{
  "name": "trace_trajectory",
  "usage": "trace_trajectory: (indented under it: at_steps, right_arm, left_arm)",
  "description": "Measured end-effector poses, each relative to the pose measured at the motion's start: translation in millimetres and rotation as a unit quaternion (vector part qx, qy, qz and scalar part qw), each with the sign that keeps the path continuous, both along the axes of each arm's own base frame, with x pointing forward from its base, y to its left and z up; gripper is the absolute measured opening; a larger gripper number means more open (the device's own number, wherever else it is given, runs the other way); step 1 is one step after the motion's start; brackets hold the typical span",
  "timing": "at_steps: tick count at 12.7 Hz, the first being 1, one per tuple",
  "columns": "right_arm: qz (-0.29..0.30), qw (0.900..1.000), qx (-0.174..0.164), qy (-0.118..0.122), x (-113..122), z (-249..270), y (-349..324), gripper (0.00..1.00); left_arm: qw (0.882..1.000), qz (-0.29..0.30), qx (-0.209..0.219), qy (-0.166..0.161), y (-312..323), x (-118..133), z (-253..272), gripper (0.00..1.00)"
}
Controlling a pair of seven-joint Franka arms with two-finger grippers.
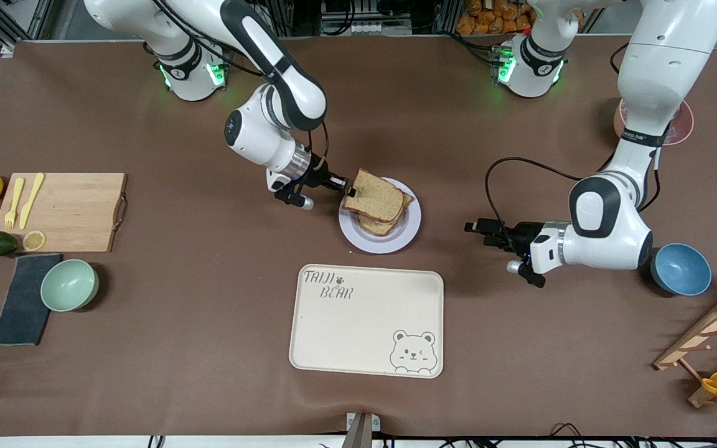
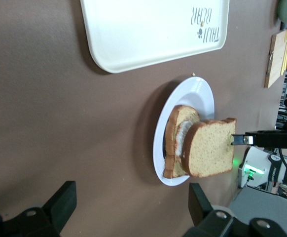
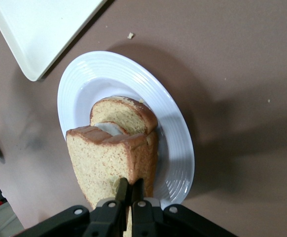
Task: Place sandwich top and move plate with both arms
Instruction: 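Lower the bread onto the egg toast and open the right gripper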
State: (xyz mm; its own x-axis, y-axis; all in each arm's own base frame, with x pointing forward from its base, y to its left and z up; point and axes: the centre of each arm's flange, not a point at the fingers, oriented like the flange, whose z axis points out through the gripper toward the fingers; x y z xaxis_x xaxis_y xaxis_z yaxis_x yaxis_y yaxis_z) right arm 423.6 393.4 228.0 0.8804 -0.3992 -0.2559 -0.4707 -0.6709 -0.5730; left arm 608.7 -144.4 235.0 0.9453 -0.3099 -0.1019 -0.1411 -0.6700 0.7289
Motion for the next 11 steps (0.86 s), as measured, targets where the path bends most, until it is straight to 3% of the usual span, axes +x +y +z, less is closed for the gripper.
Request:
trace_trajectory:
  at_steps: [3,10,11]
  right_arm:
    - [-0.019,1.0,0.006,0.01,7.4,-10.4,2.8,0.11]
    - [-0.039,0.999,0.003,-0.012,25.0,-9.5,6.8,0.93]
    - [-0.047,0.999,0.004,-0.015,33.5,-7.4,0.0,1.0]
  left_arm:
    - [1.0,0.011,-0.008,0.002,-1.8,1.1,-2.7,1.0]
    - [1.0,0.02,-0.021,0.01,-18.2,-0.4,-14.2,1.0]
    - [0.999,0.026,-0.022,0.013,-18.0,0.0,-20.4,1.0]
